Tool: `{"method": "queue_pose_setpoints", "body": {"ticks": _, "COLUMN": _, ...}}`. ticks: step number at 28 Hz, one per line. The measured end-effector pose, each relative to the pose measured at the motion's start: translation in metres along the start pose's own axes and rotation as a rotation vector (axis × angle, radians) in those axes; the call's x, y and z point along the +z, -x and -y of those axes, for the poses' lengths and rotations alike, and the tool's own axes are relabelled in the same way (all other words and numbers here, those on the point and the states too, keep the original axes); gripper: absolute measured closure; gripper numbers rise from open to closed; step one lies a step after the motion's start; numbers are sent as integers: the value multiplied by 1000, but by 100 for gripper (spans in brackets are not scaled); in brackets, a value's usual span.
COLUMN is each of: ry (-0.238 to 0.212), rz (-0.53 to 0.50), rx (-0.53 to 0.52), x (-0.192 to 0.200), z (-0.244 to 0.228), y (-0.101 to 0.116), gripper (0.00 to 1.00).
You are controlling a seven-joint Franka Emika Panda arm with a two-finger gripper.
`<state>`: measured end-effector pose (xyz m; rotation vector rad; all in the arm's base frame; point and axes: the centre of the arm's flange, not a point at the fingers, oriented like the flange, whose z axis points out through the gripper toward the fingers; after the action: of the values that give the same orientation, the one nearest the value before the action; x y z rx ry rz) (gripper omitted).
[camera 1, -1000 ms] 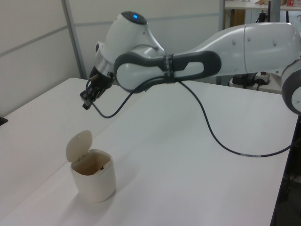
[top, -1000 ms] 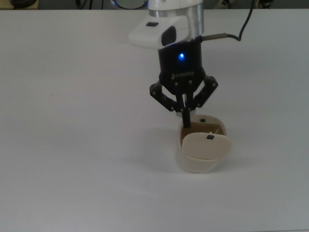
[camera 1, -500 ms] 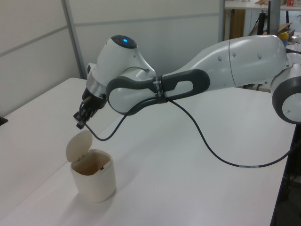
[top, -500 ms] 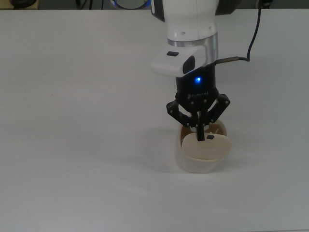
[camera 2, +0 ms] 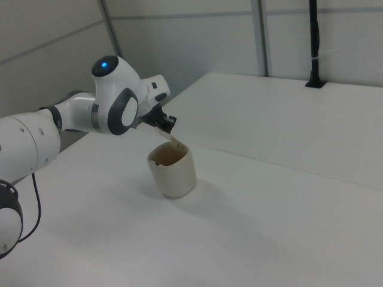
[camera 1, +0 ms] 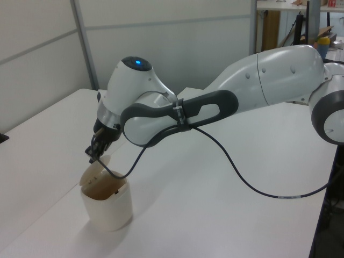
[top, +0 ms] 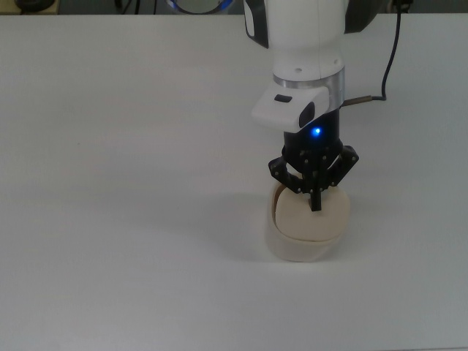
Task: Close the trash can
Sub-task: 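Lower the gripper onto the back of the raised lid, then push the lid forward and down over the can opening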
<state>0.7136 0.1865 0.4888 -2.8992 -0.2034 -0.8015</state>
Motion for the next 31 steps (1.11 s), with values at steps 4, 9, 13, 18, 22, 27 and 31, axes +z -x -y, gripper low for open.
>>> {"method": "queue_pose_setpoints", "body": {"ticks": 4, "ry": 24, "rz": 39, "rx": -34, "x": 13, "z": 3, "y": 12, "gripper": 98}}
{"method": "queue_pose_setpoints", "body": {"ticks": 9, "ry": 54, "rz": 97, "rx": -85, "x": 36, "z": 11, "y": 35, "gripper": 98}}
{"method": "queue_pose_setpoints", "body": {"ticks": 13, "ry": 68, "rz": 112, "rx": -112, "x": 43, "z": 14, "y": 42, "gripper": 99}}
{"method": "queue_pose_setpoints", "body": {"ticks": 18, "ry": 82, "rz": 114, "rx": -137, "x": 43, "z": 18, "y": 44, "gripper": 99}}
{"method": "queue_pose_setpoints", "body": {"ticks": 22, "ry": 84, "rz": 113, "rx": -142, "x": 43, "z": 18, "y": 44, "gripper": 99}}
{"method": "queue_pose_setpoints", "body": {"ticks": 27, "ry": 85, "rz": 110, "rx": -141, "x": 40, "z": 18, "y": 43, "gripper": 99}}
{"method": "queue_pose_setpoints", "body": {"ticks": 31, "ry": 91, "rz": 102, "rx": -135, "x": 36, "z": 13, "y": 40, "gripper": 99}}
